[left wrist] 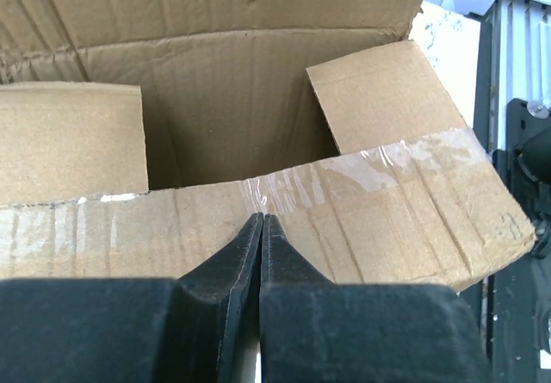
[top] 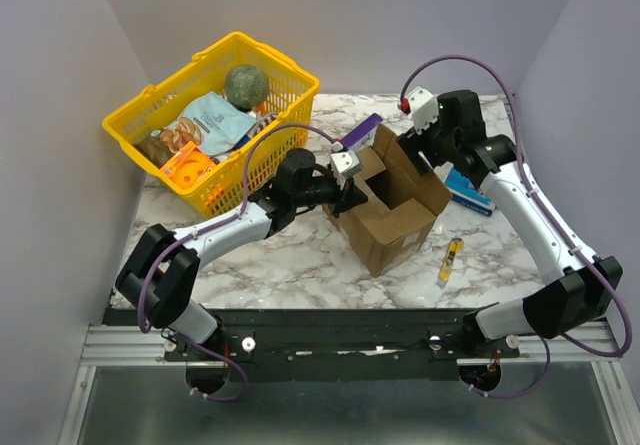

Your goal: Unpack the express box

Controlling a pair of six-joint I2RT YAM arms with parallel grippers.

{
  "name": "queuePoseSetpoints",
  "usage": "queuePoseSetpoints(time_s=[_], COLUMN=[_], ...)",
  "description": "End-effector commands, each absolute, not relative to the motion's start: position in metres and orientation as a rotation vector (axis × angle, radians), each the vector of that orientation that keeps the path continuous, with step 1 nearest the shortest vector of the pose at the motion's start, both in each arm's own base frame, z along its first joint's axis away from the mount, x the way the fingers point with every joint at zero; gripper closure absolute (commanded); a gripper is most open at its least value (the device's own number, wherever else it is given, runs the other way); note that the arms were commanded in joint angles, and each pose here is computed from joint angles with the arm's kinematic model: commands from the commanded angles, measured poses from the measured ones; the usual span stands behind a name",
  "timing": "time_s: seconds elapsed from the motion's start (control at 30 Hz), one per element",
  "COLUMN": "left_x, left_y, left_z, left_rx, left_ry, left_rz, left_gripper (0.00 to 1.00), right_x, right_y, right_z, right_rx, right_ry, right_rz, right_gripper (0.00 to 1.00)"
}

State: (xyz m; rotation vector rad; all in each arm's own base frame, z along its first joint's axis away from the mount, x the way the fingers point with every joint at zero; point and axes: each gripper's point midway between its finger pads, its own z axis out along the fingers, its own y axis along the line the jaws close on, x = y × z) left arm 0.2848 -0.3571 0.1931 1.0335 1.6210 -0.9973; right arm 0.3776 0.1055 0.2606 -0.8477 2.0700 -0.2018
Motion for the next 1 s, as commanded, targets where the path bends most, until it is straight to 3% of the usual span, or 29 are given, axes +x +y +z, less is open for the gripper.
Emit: queuePoseSetpoints(time_s=[0.0,0.13,0.17,0.27,0.33,0.43,0.47,0.7,0.83,0.97], left_x=[0.268,0.266,0.266,0.263,0.263,0.265,0.265,0.259,0.259,0.272], left_y=[-0.33,-0.327,-0.327,-0.328,-0.33,-0.332,-0.333,-0.335,-0.339,-0.35], left_z=[0.122,0.124,0.125,0.128,0.131,0.137,0.138,0.176,0.204,0.244], left_rx=[1.12,1.14,1.147,1.155,1.161,1.166,1.168,1.283,1.359,1.389], left_ry=[1.892,1.884,1.877,1.87,1.861,1.847,1.845,1.621,1.497,1.421], left_rz=[-0.939,-0.92,-0.92,-0.94,-0.948,-0.953,-0.953,-0.925,-0.868,-0.84], left_gripper=[0.9,0.9,0.9,0.89,0.88,0.88,0.88,0.8,0.55,0.47], right_x=[0.378,0.374,0.366,0.352,0.341,0.334,0.333,0.31,0.314,0.321], right_y=[0.09,0.098,0.097,0.116,0.128,0.131,0.13,0.15,0.146,0.138], right_z=[0.228,0.231,0.227,0.219,0.216,0.212,0.211,0.197,0.178,0.162], right_rx=[-0.77,-0.737,-0.737,-0.767,-0.786,-0.748,-0.738,-0.621,-0.527,-0.533], right_ry=[2.236,2.27,2.311,2.326,2.321,2.346,2.359,2.375,2.395,2.425], right_rz=[-0.03,0.269,0.356,0.557,0.673,0.714,0.715,1.18,1.329,1.38], right_gripper=[0.21,0.35,0.44,0.58,0.64,0.95,1.0,1.0,1.0,1.0])
